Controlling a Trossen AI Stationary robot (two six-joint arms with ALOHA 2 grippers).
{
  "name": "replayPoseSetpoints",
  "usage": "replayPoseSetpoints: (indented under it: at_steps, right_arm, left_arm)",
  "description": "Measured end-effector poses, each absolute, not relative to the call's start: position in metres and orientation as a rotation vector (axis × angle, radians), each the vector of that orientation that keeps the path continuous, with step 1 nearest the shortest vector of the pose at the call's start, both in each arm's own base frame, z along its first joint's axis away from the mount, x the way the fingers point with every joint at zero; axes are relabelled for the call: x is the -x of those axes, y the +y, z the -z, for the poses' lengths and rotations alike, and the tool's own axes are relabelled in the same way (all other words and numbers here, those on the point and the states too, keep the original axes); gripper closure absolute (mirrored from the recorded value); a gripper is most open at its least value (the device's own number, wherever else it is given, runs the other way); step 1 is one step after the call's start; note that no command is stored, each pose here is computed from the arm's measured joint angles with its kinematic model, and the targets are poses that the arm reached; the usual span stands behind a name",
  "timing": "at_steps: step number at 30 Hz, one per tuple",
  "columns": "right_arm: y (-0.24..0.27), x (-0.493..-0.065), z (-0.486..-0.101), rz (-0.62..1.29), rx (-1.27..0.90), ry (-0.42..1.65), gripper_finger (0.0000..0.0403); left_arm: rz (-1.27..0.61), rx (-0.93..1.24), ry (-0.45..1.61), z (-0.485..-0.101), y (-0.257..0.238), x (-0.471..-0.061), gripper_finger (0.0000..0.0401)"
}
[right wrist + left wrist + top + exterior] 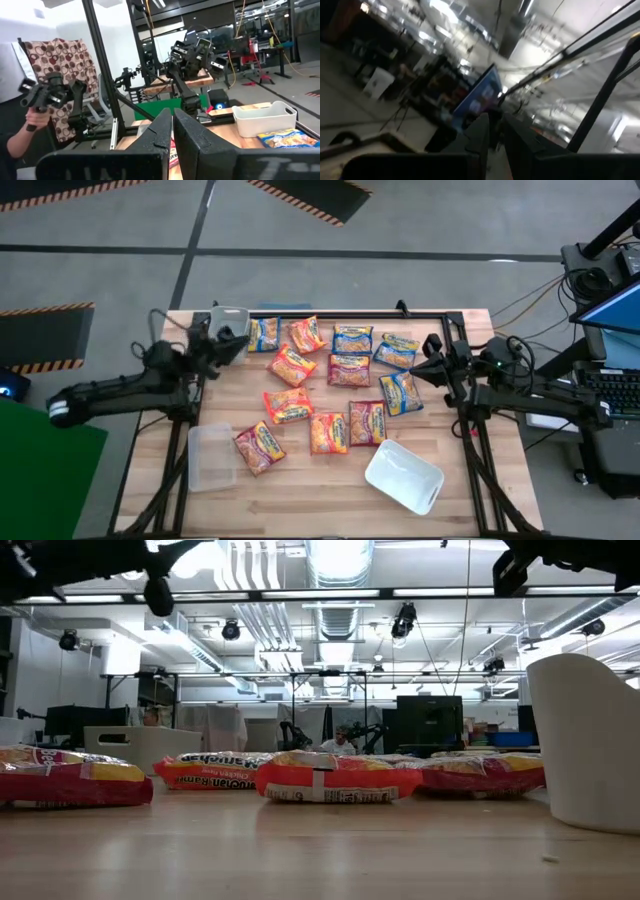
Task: Sort Maruchan noodles
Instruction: Put the orange noodle pack into the gray bin
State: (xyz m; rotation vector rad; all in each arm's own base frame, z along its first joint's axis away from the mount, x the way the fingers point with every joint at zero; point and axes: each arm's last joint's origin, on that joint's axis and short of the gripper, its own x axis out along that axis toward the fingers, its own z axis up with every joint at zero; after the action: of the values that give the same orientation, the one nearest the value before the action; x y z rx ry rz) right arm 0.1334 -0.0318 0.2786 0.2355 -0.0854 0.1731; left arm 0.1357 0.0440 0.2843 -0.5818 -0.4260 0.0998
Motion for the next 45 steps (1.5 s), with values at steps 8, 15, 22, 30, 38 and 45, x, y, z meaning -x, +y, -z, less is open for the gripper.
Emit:
replayPoseSetpoints:
  at_steps: [8,15,22,30,38,45]
  right_arm:
    - [-0.032,-0.133,-0.28,-0.174,-0.237,-0.088,0.0394]
    - [-0.032,-0.133,-0.279,-0.174,-0.239,-0.084,0.0394]
    - [-0.032,-0.134,-0.276,-0.172,-0.253,-0.054,0.0394]
    - [-0.032,-0.134,-0.276,-0.173,-0.268,-0.056,0.0394]
    - [-0.032,-0.134,-0.278,-0.174,-0.275,-0.059,0.0394]
    - [-0.032,-0.135,-0.27,-0.164,-0.312,0.012,0.0394]
  left_arm:
    - [-0.209,0.604,-0.007,-0.289,0.048,-0.179,0.0362]
    - [-0.447,0.618,0.413,-0.266,0.055,-0.208,0.0362]
    - [-0.567,0.632,0.65,-0.244,0.054,-0.242,0.0362]
    - [-0.706,0.554,0.825,-0.225,0.046,-0.28,0.0362]
    - [-0.775,0.504,0.967,-0.204,0.045,-0.313,0.0362]
    - [-0.82,0.401,1.014,-0.199,0.05,-0.338,0.0321]
